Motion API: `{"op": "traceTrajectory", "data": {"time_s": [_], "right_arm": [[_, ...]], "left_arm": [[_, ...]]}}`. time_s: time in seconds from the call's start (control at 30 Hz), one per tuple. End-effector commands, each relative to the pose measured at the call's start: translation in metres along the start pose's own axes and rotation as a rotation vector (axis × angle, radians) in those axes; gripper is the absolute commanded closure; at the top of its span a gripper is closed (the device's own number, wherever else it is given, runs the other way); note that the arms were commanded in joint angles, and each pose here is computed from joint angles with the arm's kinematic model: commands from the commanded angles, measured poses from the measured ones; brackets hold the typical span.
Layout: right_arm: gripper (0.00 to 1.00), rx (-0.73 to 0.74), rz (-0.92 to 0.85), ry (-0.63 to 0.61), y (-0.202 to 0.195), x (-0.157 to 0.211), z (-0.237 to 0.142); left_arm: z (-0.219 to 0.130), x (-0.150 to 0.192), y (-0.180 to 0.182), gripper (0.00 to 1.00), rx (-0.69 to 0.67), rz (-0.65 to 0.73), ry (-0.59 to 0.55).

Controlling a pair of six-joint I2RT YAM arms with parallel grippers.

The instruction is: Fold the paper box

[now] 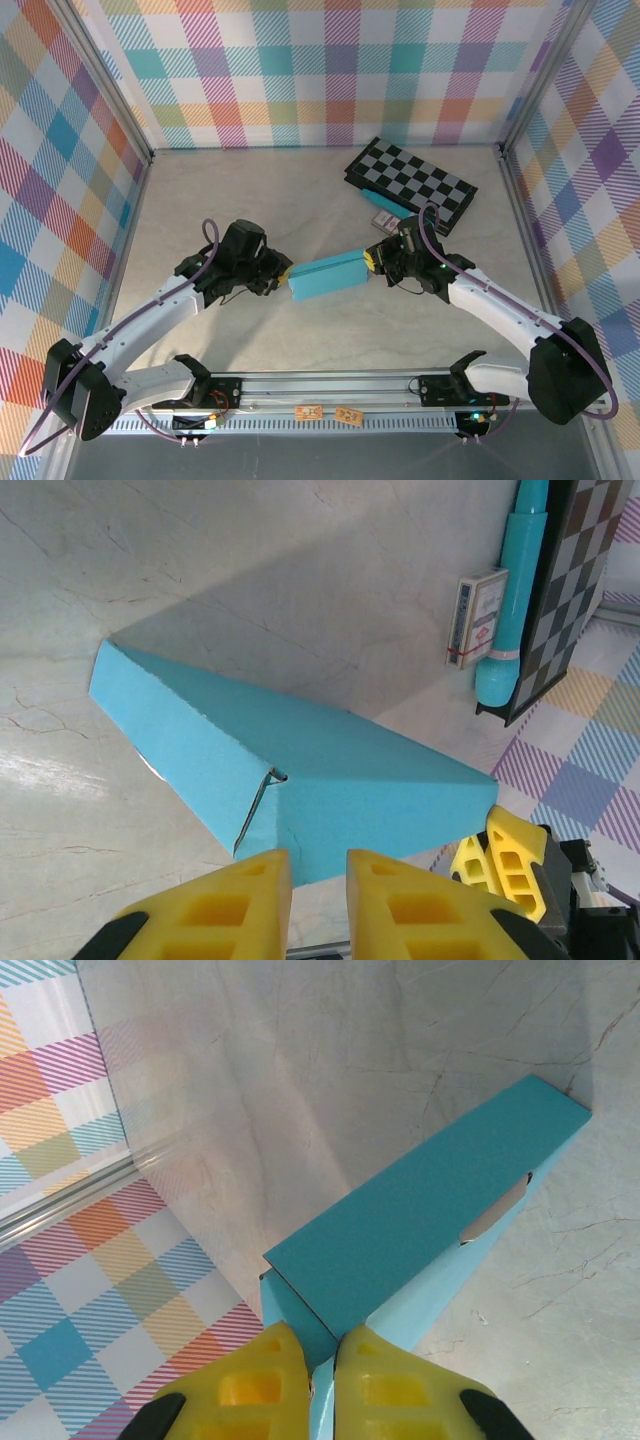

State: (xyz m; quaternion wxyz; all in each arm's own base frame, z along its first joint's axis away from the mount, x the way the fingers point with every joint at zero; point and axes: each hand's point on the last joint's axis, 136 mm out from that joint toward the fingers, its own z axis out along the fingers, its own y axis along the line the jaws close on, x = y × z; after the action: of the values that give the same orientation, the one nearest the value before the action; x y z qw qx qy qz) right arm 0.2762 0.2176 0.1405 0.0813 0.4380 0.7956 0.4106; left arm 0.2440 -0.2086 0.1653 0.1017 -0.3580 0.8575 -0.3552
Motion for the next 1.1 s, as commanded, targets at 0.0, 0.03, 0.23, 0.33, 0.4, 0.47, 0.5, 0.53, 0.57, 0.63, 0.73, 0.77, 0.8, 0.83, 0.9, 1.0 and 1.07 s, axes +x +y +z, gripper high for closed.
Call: {"op": "traceTrajectory", "data": {"time_s": [0.0, 0.03, 0.23, 0.33, 0.4, 0.47, 0.5, 0.53, 0.57, 0.63, 0.73, 0.77, 0.8, 0.83, 0.9, 1.0, 1.07], "right_arm": [[0.90, 0.290, 0.054, -0.024, -0.080, -0.008, 0.007], [0.90, 0.290, 0.054, -0.024, -0.080, -0.008, 0.007], [0.90, 0.289, 0.054, -0.026, -0.079, -0.008, 0.007], [0.90, 0.288, 0.054, -0.025, -0.079, -0.008, 0.006], [0.90, 0.289, 0.053, -0.026, -0.080, -0.008, 0.006], [0.90, 0.292, 0.055, -0.025, -0.081, -0.008, 0.007], [0.90, 0.291, 0.054, -0.025, -0.081, -0.008, 0.007], [0.90, 0.290, 0.054, -0.025, -0.080, -0.008, 0.007], [0.90, 0.291, 0.055, -0.026, -0.080, -0.008, 0.007], [0.90, 0.289, 0.056, -0.026, -0.080, -0.008, 0.006], [0.90, 0.291, 0.056, -0.026, -0.081, -0.008, 0.006], [0.90, 0.289, 0.056, -0.026, -0.081, -0.008, 0.006], [0.90, 0.290, 0.055, -0.025, -0.081, -0.008, 0.006], [0.90, 0.290, 0.055, -0.025, -0.081, -0.007, 0.006], [0.90, 0.291, 0.056, -0.026, -0.082, -0.008, 0.006], [0.90, 0.290, 0.056, -0.027, -0.082, -0.008, 0.006], [0.90, 0.290, 0.057, -0.027, -0.081, -0.008, 0.006]], "left_arm": [[-0.003, 0.003, 0.011, 0.79, -0.049, 0.000, 0.026], [-0.002, 0.002, 0.012, 0.80, -0.051, 0.001, 0.026], [-0.012, -0.008, 0.018, 0.75, -0.110, 0.049, -0.010], [-0.011, -0.008, 0.015, 0.75, -0.090, 0.046, 0.000], [-0.008, -0.007, 0.011, 0.75, -0.081, 0.045, 0.014], [-0.006, -0.006, 0.008, 0.77, -0.069, 0.044, 0.022], [-0.005, -0.006, 0.006, 0.77, -0.064, 0.041, 0.025], [-0.005, -0.005, 0.005, 0.78, -0.060, 0.040, 0.027], [-0.005, -0.005, 0.005, 0.78, -0.058, 0.039, 0.030], [-0.004, -0.004, 0.007, 0.79, -0.062, 0.034, 0.037], [-0.002, -0.004, 0.007, 0.80, -0.049, 0.025, 0.038], [-0.001, -0.003, 0.006, 0.80, -0.041, 0.021, 0.039], [-0.001, -0.003, 0.004, 0.81, -0.032, 0.020, 0.039], [0.000, -0.003, 0.003, 0.81, -0.028, 0.018, 0.039], [-0.001, -0.002, 0.000, 0.81, -0.022, 0.019, 0.041], [0.001, 0.000, 0.004, 0.82, -0.037, 0.018, 0.051], [0.002, 0.001, 0.008, 0.83, -0.044, 0.015, 0.052]]}}
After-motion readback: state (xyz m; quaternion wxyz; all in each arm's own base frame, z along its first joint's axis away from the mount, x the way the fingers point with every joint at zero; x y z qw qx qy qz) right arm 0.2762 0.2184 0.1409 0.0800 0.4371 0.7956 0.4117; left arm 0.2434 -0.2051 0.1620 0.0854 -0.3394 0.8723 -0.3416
